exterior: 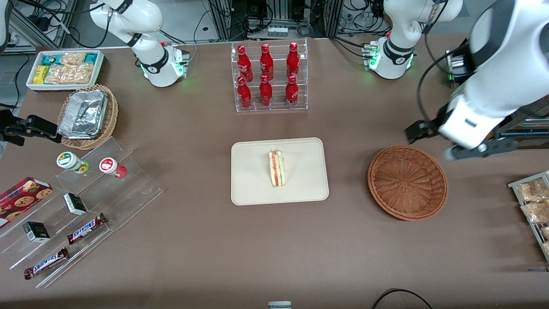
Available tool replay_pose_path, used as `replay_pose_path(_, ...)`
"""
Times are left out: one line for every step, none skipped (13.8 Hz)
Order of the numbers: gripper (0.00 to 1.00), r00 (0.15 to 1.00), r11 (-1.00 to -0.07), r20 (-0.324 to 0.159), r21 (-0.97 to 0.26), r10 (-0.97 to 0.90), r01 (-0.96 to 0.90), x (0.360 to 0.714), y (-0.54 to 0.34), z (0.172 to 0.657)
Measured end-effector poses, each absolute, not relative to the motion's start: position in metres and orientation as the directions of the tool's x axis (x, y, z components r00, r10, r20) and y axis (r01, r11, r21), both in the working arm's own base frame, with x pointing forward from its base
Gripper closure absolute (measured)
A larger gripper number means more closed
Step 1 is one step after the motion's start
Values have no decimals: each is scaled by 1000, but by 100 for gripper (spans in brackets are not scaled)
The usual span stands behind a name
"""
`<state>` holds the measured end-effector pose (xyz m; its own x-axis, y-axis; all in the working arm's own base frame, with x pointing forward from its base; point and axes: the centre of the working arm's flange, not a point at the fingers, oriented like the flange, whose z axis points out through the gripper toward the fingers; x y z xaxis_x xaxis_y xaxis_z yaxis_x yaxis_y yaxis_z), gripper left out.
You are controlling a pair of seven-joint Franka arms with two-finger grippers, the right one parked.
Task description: Place sandwich from basket to tray
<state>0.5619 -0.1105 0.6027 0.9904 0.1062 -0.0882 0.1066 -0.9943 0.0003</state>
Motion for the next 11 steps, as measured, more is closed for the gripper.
replay_pose_path(0,993,-996,-88,4,83,84,554,-93,608)
replay_pose_path(0,994,-998,-89,7,60,61,546,-73,611)
replay_pose_path(0,995,-999,-90,11,44,45,540,-53,613)
replay_pose_path(0,995,-999,-90,15,38,40,536,-34,614)
replay_pose_path(0,995,-999,-89,18,40,42,533,-18,615)
replay_pose_path(0,995,-999,-88,17,41,43,531,-7,615)
replay_pose_path(0,996,-999,-87,10,36,37,531,-1,616)
replay_pose_path(0,996,-1000,-87,4,27,28,531,0,616)
replay_pose_path(0,996,-1000,-87,2,21,21,531,-1,616)
replay_pose_path(0,996,-1000,-87,1,14,14,531,-4,615)
replay_pose_path(0,996,-1000,-84,1,8,8,532,-7,616)
